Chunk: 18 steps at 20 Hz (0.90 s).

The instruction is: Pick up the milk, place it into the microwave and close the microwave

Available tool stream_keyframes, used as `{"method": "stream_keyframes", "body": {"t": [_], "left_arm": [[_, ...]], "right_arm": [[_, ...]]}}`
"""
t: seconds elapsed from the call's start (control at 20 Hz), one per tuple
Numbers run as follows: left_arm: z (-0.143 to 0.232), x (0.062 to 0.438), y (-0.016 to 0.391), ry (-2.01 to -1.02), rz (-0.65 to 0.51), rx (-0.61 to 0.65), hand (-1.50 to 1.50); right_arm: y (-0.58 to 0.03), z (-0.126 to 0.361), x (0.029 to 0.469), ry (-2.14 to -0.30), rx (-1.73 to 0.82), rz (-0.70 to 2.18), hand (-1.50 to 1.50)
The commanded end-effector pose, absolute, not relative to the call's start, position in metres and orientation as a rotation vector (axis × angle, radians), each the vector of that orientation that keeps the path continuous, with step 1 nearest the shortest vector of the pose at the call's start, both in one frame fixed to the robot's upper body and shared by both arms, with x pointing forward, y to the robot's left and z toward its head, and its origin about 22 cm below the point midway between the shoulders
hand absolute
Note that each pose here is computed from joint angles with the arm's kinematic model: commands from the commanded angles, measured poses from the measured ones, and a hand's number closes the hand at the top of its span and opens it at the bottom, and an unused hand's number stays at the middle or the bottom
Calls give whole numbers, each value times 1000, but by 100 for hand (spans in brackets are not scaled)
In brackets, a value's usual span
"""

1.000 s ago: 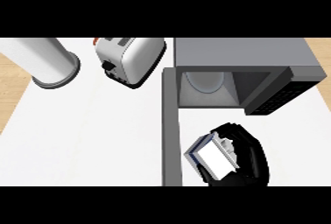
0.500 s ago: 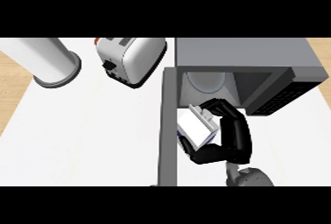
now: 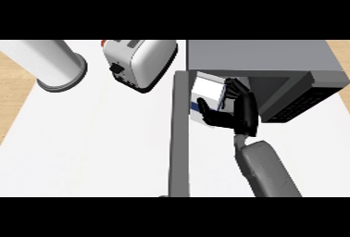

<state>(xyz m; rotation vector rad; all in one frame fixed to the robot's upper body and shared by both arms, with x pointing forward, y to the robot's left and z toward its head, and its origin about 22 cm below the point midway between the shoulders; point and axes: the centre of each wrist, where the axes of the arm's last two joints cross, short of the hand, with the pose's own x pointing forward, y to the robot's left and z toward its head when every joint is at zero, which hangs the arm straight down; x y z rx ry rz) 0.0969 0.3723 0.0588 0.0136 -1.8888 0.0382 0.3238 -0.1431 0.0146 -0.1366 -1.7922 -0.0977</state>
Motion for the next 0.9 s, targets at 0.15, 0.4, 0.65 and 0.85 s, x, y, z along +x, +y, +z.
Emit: {"method": "stream_keyframes", "body": {"t": [0.15,0.4,0.65,0.85], "left_arm": [[62,96,378,-1886,47,29,-150],[54,108,386,-1870,24,-12,-150],[48,106,383,-1863,29,-19,-150],[51,102,389,-1889,28,-23,-150]], "right_arm": [[-169,-16,360,-1776,-153,-113,150],[-187,-19,387,-1841,-202,-78,150],[-173,-30,392,-1907,-252,-24,150],[-178,-19,406,-1916,-342,21,150]]}}
